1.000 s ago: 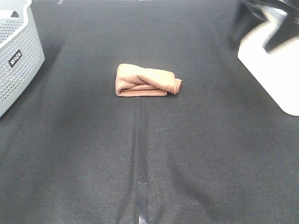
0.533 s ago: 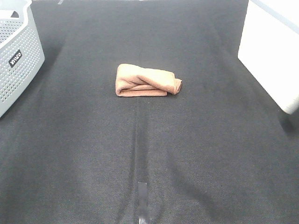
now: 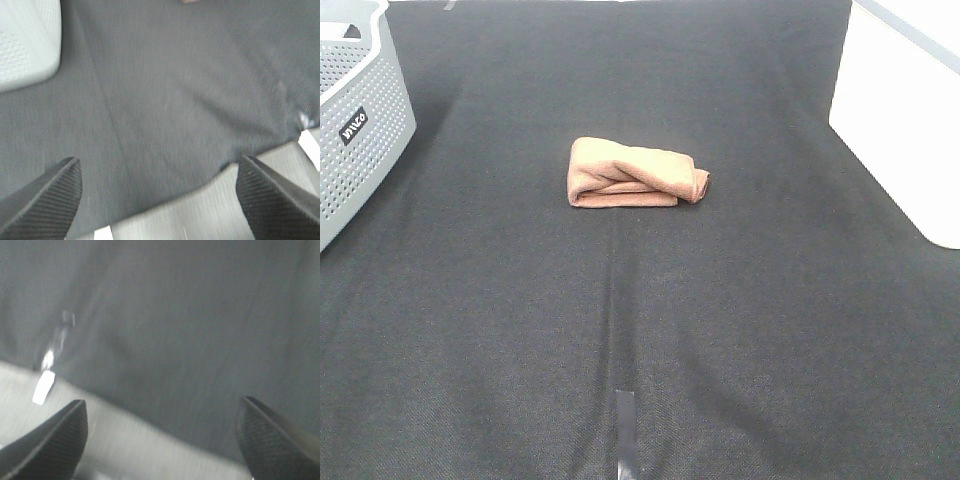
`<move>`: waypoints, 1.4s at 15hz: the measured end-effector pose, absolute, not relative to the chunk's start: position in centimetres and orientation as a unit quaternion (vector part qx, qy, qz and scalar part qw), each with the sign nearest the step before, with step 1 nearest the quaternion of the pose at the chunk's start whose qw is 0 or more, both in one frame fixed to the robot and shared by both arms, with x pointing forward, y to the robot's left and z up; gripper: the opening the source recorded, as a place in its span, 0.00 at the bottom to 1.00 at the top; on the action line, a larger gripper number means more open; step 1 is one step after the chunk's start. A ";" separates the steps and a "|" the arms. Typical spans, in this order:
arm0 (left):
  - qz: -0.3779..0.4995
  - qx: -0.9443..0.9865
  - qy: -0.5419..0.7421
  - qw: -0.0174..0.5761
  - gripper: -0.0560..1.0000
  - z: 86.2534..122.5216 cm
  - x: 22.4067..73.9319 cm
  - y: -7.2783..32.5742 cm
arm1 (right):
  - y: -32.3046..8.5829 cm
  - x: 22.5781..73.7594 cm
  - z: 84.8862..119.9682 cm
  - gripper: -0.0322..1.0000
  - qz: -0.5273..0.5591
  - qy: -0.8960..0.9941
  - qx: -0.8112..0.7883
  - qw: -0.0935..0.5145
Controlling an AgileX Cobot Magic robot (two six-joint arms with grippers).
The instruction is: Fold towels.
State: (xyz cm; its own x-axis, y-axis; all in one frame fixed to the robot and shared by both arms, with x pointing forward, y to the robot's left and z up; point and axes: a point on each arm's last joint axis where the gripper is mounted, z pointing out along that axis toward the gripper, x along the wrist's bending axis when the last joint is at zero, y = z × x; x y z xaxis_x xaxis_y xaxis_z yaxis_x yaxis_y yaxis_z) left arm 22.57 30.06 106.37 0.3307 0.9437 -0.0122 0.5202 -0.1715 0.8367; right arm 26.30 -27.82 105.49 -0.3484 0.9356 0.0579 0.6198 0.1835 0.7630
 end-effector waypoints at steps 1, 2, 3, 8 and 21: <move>0.282 0.718 0.496 0.398 0.81 105.9 22.0 30.2 | -28.1 25.3 105.6 0.77 0.380 0.728 0.517 0.243; 0.282 0.725 0.488 0.396 0.81 105.6 22.0 30.1 | -28.3 24.3 105.7 0.77 0.397 0.716 0.509 0.265; 0.279 0.732 0.477 0.398 0.81 105.4 22.1 29.9 | -28.5 23.8 105.7 0.77 0.405 0.706 0.510 0.278; 0.293 0.739 0.420 0.437 0.81 105.3 22.9 28.9 | -29.6 23.7 105.4 0.77 0.392 0.673 0.542 0.314; 0.303 0.735 0.425 0.433 0.81 105.3 23.0 29.1 | -29.6 23.9 105.2 0.77 0.387 0.674 0.543 0.318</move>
